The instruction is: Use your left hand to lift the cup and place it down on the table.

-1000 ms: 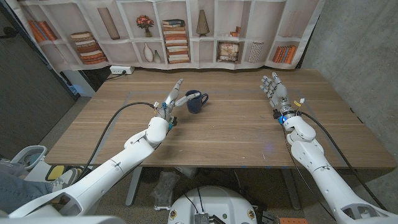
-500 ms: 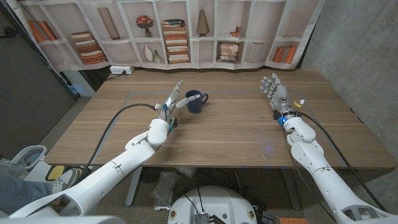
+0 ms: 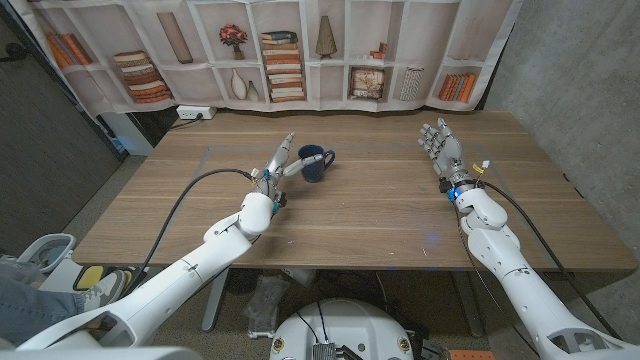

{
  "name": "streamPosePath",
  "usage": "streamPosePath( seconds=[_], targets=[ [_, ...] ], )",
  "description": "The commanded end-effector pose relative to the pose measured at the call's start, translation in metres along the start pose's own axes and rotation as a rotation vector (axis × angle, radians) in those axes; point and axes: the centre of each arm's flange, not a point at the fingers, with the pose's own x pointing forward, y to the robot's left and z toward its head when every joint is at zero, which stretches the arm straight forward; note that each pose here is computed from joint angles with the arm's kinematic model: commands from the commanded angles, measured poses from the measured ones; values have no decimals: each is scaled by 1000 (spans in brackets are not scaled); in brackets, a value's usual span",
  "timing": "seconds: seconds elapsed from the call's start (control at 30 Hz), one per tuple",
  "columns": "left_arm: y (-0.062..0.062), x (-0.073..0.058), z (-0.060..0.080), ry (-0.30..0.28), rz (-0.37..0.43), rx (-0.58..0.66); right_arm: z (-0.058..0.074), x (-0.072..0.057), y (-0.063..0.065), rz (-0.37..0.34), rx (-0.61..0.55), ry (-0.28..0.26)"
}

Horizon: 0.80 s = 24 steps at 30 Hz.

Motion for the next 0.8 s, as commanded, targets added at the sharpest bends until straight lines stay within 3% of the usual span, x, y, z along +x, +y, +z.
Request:
streamPosePath(
  seconds=[0.03, 0.8],
  targets=[
    [-7, 3, -5, 22, -4, -2, -1, -2, -2, -4, 4, 1],
    [-21, 15, 5, 16, -30, 13, -3, -2, 2, 7, 23, -19]
  ],
)
